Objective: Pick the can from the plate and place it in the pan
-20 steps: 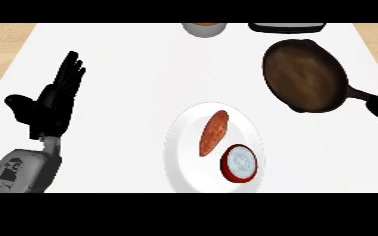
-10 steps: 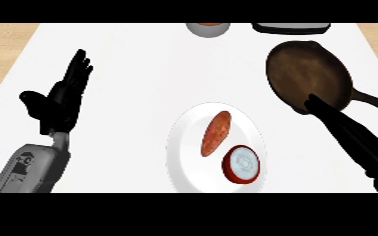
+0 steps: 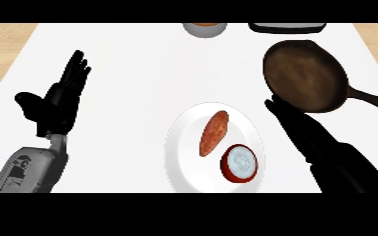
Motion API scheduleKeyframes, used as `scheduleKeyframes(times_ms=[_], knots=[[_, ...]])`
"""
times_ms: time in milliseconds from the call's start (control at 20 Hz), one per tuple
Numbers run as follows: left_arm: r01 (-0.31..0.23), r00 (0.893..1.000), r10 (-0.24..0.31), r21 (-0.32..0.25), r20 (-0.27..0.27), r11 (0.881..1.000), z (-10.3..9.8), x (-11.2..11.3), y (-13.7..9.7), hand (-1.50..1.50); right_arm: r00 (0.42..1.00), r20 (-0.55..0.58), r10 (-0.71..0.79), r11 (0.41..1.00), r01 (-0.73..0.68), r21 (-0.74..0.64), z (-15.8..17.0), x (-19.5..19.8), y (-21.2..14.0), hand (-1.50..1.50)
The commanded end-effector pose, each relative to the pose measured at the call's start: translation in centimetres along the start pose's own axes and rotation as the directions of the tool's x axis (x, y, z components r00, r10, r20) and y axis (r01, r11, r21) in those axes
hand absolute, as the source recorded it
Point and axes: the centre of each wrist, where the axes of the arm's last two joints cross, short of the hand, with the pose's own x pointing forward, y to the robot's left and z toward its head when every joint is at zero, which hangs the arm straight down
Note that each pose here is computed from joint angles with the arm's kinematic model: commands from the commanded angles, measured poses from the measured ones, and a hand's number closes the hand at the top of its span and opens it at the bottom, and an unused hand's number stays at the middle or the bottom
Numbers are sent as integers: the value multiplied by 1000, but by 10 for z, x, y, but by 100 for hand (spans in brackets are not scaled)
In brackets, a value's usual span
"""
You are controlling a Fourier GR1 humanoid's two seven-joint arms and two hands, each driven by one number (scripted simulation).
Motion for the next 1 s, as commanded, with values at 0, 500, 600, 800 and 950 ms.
scheduleKeyframes(times_ms=[0,500,600,800,950], knots=[[6,1000,-6,9,13,1000,2,1,10,0,988,-151,43,999,-46,-16,-9,0,13,-150],[8,1000,-8,16,10,1000,5,1,11,0,985,-168,40,993,-21,114,-30,-2,33,-150],[-4,1000,4,0,-7,1000,3,-7,0,0,983,-171,68,986,-40,160,-27,-22,52,-150],[2,1000,-2,-9,1,1000,2,7,2,0,982,-164,94,981,-64,182,-35,-18,59,-150],[-7,1000,7,13,5,1000,-4,-9,10,0,979,-171,114,978,-81,193,-37,-14,59,-150]])
